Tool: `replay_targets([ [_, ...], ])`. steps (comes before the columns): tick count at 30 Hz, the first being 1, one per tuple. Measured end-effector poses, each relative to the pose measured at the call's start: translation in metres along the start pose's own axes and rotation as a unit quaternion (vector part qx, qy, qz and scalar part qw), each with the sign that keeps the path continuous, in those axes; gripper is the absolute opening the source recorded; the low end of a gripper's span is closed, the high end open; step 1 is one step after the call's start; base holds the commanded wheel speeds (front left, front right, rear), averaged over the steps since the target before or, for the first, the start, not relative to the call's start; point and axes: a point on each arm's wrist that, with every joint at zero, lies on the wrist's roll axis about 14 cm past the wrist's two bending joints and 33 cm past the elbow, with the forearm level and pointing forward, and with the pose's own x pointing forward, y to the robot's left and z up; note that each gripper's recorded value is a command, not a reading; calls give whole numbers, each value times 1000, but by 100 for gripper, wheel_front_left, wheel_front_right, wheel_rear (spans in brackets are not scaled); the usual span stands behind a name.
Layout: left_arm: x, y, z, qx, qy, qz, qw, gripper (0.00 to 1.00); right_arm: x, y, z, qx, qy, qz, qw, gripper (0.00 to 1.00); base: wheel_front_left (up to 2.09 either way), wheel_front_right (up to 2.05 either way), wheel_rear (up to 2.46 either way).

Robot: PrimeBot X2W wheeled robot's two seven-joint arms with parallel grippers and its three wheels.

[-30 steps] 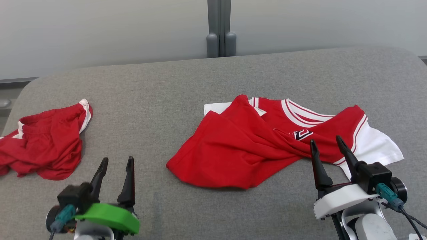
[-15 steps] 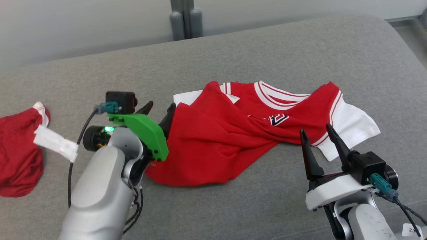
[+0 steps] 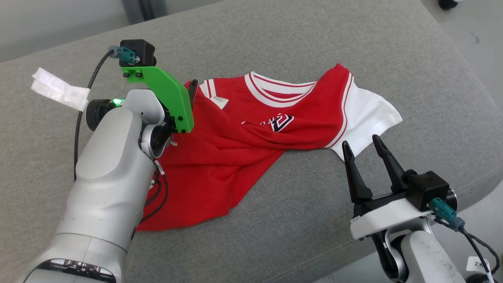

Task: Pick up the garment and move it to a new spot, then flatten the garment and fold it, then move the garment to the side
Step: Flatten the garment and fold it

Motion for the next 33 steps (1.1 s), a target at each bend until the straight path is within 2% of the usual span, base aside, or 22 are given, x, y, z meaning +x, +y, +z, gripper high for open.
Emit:
replay_targets([
  [10,34,5,-40,-14,81,14,997,100,-6,-22,-15,-9,23,-35,999,100,0,0,0],
  [11,35,4,-41,-12,84,13,996,43,-6,-23,-16,-9,24,-36,999,100,0,0,0],
  [12,35,3,-39,-10,82,12,997,0,-6,-23,-16,-10,24,-36,999,100,0,0,0],
  [19,23,-1,-28,-9,62,-7,998,0,1,-16,-15,-12,20,-22,999,100,0,0,0],
  [23,9,-5,-15,-36,17,-32,999,0,8,-6,-13,-14,15,-5,1000,100,0,0,0],
  [26,-8,-20,-10,-57,-25,-70,996,0,11,2,-14,-14,18,6,1000,100,0,0,0],
  [30,-41,-45,-34,-81,-43,-116,989,0,15,15,-16,-15,24,26,999,100,0,0,0],
  [33,-74,-46,-68,-110,-32,-118,986,0,20,29,-16,-15,25,47,998,100,0,0,0],
])
